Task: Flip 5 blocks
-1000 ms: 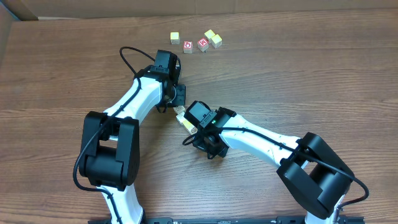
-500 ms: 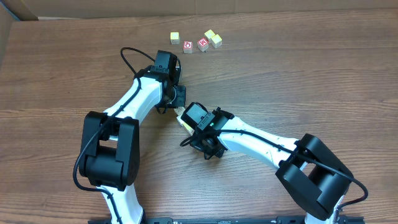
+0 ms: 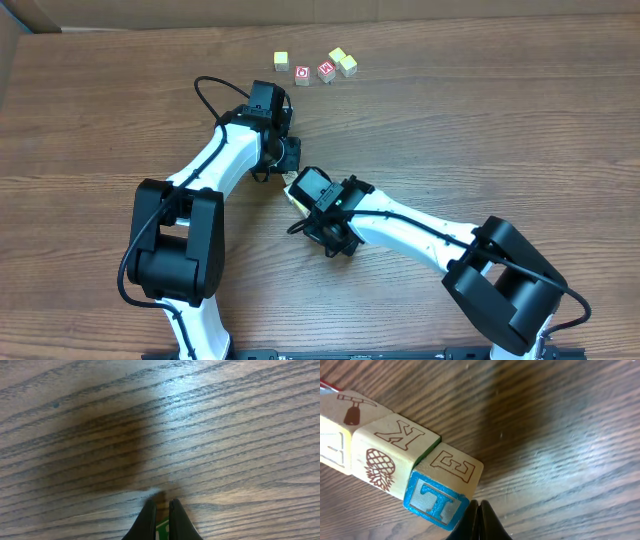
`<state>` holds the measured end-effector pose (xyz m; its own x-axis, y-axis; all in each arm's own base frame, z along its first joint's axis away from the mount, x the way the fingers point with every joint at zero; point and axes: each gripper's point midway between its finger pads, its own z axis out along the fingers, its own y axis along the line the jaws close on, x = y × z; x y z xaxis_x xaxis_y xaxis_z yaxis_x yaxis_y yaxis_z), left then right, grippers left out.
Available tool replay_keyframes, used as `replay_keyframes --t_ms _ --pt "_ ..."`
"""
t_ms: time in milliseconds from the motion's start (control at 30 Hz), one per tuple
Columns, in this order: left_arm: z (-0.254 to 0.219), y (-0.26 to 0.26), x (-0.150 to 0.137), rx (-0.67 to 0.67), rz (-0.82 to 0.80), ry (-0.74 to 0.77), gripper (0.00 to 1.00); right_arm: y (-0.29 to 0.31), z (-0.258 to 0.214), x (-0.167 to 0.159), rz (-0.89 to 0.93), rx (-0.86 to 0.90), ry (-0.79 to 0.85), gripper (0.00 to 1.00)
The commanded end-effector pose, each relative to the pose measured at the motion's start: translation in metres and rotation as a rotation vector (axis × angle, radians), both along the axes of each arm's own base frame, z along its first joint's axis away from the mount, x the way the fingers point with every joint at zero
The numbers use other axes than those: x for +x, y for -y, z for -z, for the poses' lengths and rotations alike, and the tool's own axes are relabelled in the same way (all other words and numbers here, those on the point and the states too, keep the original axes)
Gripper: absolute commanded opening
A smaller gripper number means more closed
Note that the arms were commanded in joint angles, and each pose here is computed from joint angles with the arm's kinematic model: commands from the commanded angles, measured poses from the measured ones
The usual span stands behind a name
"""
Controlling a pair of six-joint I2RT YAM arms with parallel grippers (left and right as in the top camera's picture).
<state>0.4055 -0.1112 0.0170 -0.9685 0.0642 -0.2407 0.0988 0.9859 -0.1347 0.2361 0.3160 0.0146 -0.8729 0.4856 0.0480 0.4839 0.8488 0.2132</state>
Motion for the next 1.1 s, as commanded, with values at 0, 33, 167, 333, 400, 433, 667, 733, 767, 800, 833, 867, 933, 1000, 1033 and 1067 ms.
replay_keyframes --t_ms 0,33,167,333,400,433,667,733,767,800,833,867,933,1000,1033,1067 --pt "-0.0011 0.0065 0.0021 -0.028 0.002 0.0 0.04 -0.002 0.0033 -0.005 0.054 -0.009 -0.005 0.04" --pt "-0.0012 0.0063 0.0024 -0.027 0.002 0.001 0.04 -0.0024 0.0033 -0.0055 0.066 -0.008 -0.008 0.04" --pt "-0.0016 0.0068 0.0036 -0.029 0.002 0.007 0.04 -0.0043 0.0031 -0.0079 0.119 0.005 -0.032 0.04" --pt "-0.0024 0.0074 0.0063 -0.036 -0.015 0.015 0.04 -0.0068 0.0026 -0.0079 0.158 0.019 -0.043 0.04" --pt "-0.0026 0.0076 0.0069 -0.038 -0.019 0.017 0.04 -0.0066 0.0026 -0.0081 0.168 0.019 -0.046 0.04" --pt "-0.0027 0.0077 0.0073 -0.038 -0.019 0.019 0.04 -0.0067 0.0026 -0.008 0.168 0.019 -0.046 0.04" --pt "-0.0024 0.0031 0.0094 -0.013 -0.026 0.029 0.04 -0.0038 0.0034 -0.0107 0.168 0.006 -0.056 0.04" --pt "-0.0023 0.003 0.0098 -0.012 -0.026 0.031 0.04 -0.003 0.0035 -0.01 0.169 0.002 -0.052 0.04" --pt "-0.0021 0.0031 0.0095 -0.012 -0.026 0.03 0.04 -0.0021 0.0037 -0.01 0.17 -0.002 -0.05 0.04" --pt "-0.0018 0.003 0.0088 -0.011 -0.026 0.027 0.04 -0.0013 0.0039 -0.0101 0.17 -0.006 -0.05 0.04" --pt "-0.0014 0.0027 0.0085 -0.01 -0.026 0.026 0.04 -0.0009 0.0039 -0.0105 0.17 -0.007 -0.052 0.04" --pt "-0.001 0.0026 0.008 -0.01 -0.026 0.023 0.04 -0.0005 0.004 -0.0108 0.171 -0.009 -0.053 0.04" --pt "-0.0007 0.0022 0.0076 -0.008 -0.027 0.021 0.04 -0.0006 0.004 -0.0107 0.171 -0.009 -0.053 0.04" --pt "-0.0007 0.0023 0.0077 -0.009 -0.027 0.022 0.04 -0.0009 0.0039 -0.01 0.176 -0.007 -0.05 0.04" --pt "-0.0007 0.0024 0.0076 -0.009 -0.027 0.021 0.04 -0.0005 0.0039 -0.0089 0.18 -0.009 -0.045 0.04" --pt "-0.0007 0.0024 0.0076 -0.009 -0.027 0.021 0.04 0.0005 0.004 -0.0074 0.185 -0.014 -0.036 0.04"
